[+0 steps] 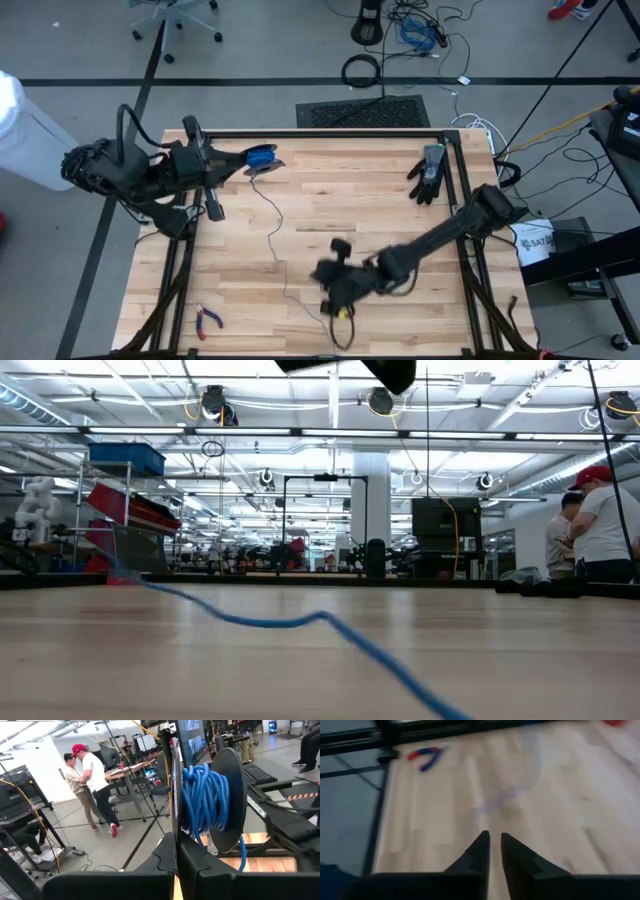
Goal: Coil cords
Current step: Coil the blue wire onto a spool
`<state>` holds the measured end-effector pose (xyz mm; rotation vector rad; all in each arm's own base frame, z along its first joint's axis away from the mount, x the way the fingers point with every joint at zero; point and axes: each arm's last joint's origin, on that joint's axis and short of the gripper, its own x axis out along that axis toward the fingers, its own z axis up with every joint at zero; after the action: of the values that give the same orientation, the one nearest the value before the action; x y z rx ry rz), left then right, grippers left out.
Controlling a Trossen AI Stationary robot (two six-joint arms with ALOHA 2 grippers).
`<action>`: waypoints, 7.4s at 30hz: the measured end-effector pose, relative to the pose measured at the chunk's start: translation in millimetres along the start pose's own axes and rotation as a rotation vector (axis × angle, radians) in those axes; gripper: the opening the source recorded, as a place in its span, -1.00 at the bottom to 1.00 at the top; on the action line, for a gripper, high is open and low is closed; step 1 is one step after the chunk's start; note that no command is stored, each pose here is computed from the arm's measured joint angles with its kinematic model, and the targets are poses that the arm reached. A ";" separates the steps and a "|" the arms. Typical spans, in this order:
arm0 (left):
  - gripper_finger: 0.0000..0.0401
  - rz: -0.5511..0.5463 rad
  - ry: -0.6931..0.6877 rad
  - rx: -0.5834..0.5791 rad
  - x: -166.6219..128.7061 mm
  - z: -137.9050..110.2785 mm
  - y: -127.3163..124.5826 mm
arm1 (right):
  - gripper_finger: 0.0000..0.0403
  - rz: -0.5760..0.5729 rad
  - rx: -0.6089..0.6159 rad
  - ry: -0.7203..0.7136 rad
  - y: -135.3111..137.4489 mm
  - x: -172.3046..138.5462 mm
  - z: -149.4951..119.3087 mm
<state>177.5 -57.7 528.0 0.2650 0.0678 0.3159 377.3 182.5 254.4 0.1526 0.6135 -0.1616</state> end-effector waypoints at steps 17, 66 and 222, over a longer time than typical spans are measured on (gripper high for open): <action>-0.97 0.002 -0.011 -0.008 0.0 1.4 0.3 | -0.06 -0.036 0.045 0.105 9.1 100.4 -76.3; -0.97 -0.058 0.063 -0.089 3.5 -7.0 -16.1 | -1.00 -0.230 -0.107 0.047 -27.1 24.8 -7.6; -0.97 -0.224 0.141 0.048 49.4 -150.3 -192.0 | -0.54 -0.193 -0.296 -0.151 66.9 -86.3 -67.1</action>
<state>265.5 -180.9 330.6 0.2798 0.2421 0.1099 283.4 269.7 256.8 -0.2048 0.4941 -0.2641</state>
